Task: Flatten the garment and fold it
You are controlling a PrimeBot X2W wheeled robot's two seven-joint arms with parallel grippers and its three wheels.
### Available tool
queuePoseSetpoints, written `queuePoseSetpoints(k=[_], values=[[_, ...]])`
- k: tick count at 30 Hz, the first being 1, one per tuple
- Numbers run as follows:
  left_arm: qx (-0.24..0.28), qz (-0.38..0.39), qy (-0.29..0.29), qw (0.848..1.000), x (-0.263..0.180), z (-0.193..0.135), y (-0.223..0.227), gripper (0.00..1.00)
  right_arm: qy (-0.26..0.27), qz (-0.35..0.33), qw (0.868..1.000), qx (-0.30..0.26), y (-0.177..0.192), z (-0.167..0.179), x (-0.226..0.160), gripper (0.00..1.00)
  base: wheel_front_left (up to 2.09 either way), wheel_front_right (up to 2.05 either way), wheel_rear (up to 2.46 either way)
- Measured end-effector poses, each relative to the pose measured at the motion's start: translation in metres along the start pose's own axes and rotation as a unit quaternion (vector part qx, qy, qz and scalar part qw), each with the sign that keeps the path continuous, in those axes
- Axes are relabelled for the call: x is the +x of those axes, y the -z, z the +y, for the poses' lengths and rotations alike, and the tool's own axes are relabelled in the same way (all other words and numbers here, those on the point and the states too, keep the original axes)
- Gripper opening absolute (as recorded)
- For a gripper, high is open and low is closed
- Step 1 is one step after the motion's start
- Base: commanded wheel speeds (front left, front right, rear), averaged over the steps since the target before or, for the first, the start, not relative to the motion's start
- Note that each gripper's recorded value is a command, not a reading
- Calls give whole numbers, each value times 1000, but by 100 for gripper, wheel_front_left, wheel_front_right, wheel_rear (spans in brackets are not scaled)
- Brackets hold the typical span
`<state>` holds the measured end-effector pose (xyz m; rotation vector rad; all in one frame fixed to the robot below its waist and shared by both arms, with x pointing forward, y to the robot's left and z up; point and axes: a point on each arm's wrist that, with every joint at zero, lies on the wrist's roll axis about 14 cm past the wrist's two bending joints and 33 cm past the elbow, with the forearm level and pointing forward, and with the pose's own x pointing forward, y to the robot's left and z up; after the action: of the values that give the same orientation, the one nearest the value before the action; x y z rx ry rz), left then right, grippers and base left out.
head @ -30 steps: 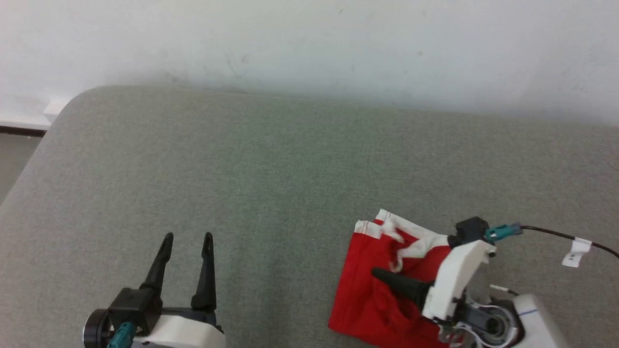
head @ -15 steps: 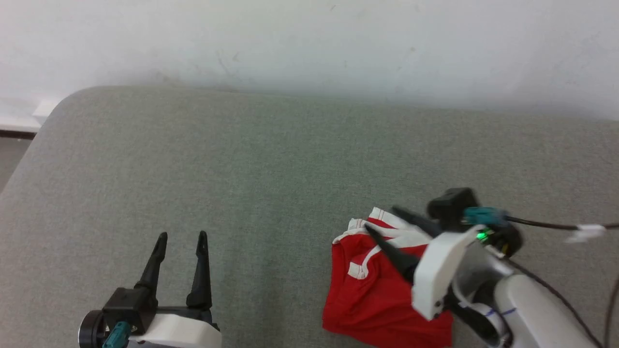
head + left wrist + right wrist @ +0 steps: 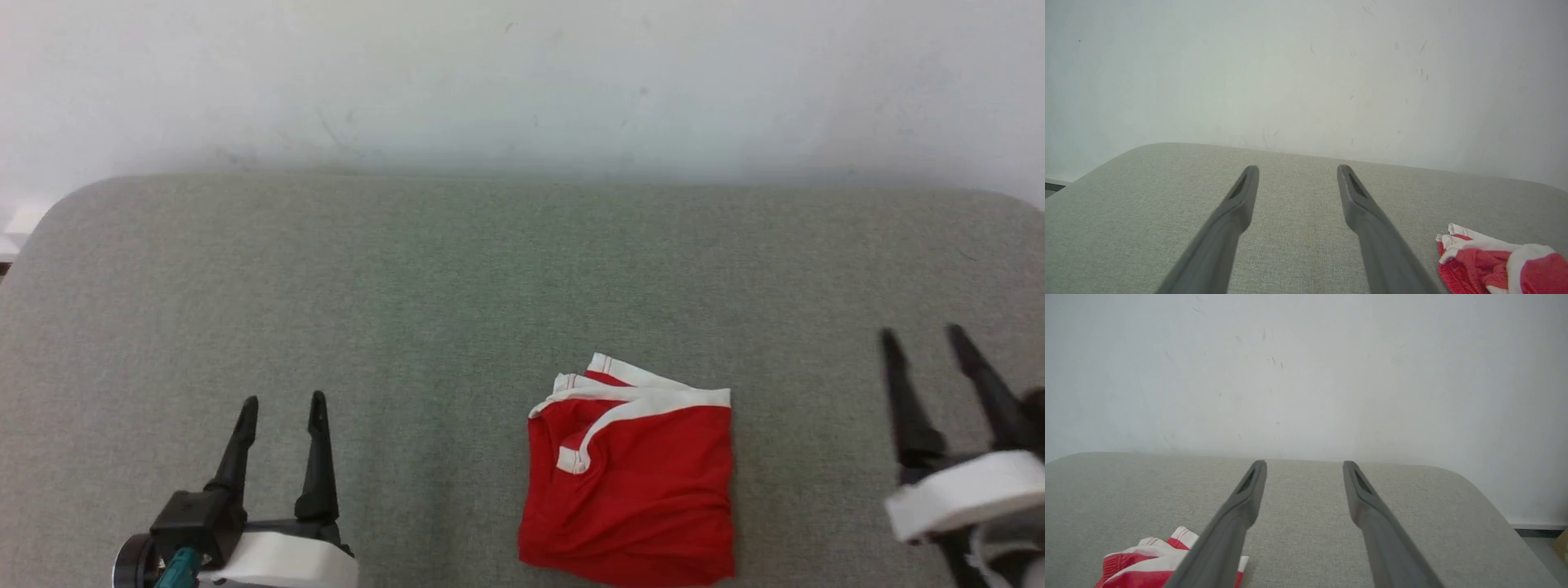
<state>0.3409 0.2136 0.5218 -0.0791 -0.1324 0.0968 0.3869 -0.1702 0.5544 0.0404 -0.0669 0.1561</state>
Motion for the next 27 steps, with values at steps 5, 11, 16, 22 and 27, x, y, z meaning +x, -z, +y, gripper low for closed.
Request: queuePoseSetpoints(k=[5, 11, 16, 22, 27], values=[[-5, 3, 1, 1000, 2, -2, 2, 100, 101, 31, 993, 47, 20, -58, -22, 100, 0, 0, 0], [-11, 5, -1, 1000, 3, -2, 4, 100, 144, 215, 943, 210, 104, -74, -52, 100, 0, 0, 0], [-11, 8, -5, 1000, 2, -1, 6, 100, 79, 360, 852, 373, 150, -27, -62, 100, 0, 0, 0], [-14, 13, -10, 1000, -2, 1, 9, 100, -4, 417, 783, 462, 160, 27, -52, 100, 0, 0, 0], [-17, 19, -10, 1000, -3, 1, 12, 100, -64, 441, 745, 496, 164, 80, -39, 100, 0, 0, 0]])
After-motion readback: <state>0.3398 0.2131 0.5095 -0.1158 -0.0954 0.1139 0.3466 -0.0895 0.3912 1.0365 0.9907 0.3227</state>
